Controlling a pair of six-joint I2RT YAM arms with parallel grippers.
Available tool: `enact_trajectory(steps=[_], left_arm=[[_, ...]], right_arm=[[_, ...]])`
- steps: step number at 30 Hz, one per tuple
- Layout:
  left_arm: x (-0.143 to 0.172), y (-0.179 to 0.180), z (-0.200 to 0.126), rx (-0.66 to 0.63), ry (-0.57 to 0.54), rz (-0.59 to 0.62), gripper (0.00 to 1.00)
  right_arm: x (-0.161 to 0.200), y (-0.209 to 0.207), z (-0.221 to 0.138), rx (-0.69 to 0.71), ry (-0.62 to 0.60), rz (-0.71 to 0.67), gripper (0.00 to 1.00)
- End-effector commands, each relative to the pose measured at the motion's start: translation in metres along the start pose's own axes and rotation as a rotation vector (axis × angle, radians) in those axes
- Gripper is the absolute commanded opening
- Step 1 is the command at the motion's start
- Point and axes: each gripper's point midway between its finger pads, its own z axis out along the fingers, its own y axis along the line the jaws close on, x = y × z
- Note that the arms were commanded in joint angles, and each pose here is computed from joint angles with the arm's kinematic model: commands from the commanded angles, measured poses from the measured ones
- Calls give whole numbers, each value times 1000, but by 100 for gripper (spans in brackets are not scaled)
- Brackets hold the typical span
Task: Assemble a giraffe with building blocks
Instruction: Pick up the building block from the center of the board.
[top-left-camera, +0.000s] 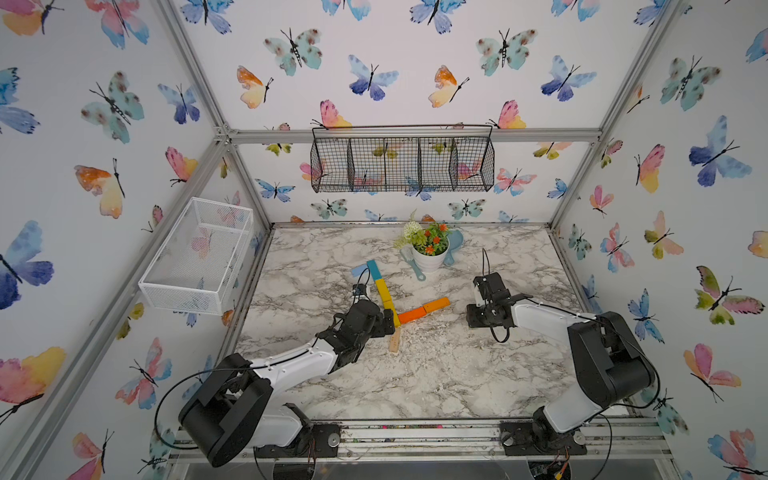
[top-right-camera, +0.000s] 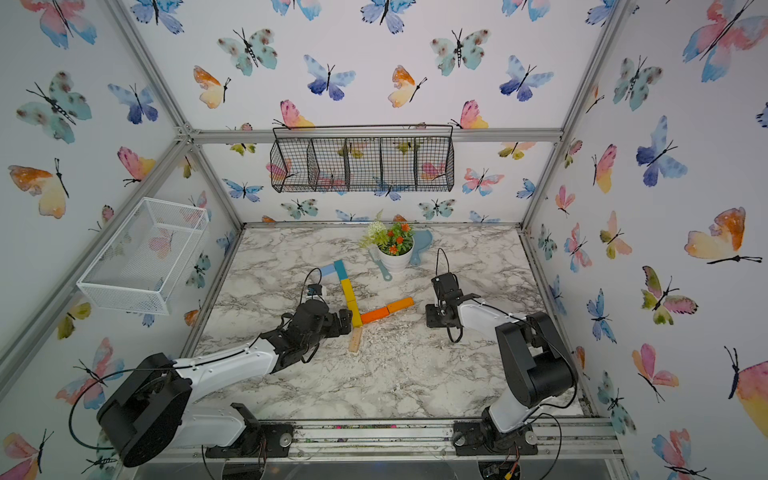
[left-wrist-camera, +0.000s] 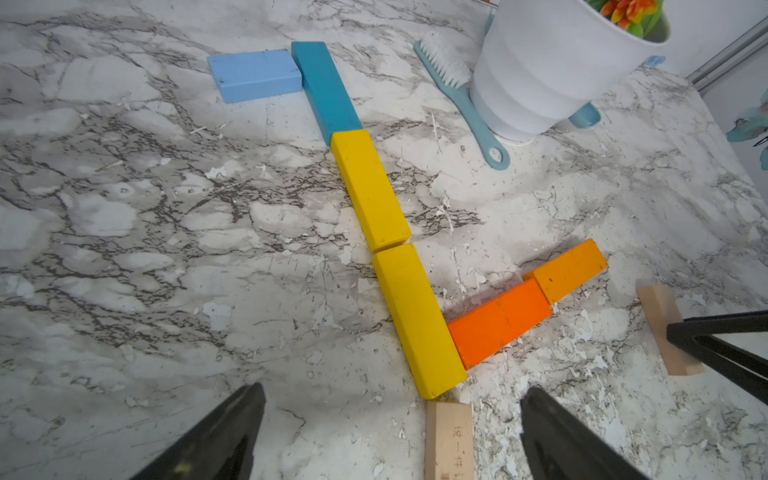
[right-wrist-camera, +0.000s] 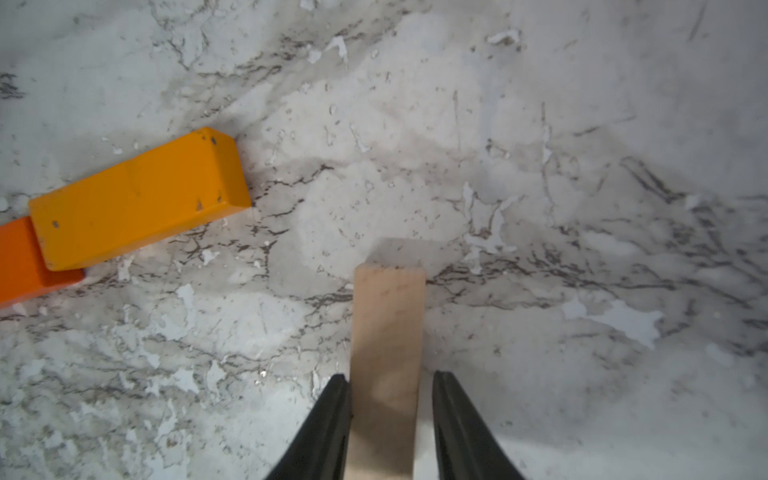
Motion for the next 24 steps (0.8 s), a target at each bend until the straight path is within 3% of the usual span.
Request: enact_trajectory(steps=[1,7,17,20,24], left_arm=[[-2,-5,2,11,9,9,100],[-5,-2,-1,0,-7,10,100],[-5,-3,0,2,-5,11,100],[-5,-2,-1,3,-7,12,100],[-6,-1,-2,-5,-12,15,100]], right_arm=[[4,-7,2,64,33,-16,36],[2,-7,0,73,27,-40,36],[7,-5,10,92,55,-39,48],[5,-5,10,93,48,-35,48],[1,-4,9,95,39,-46,38]])
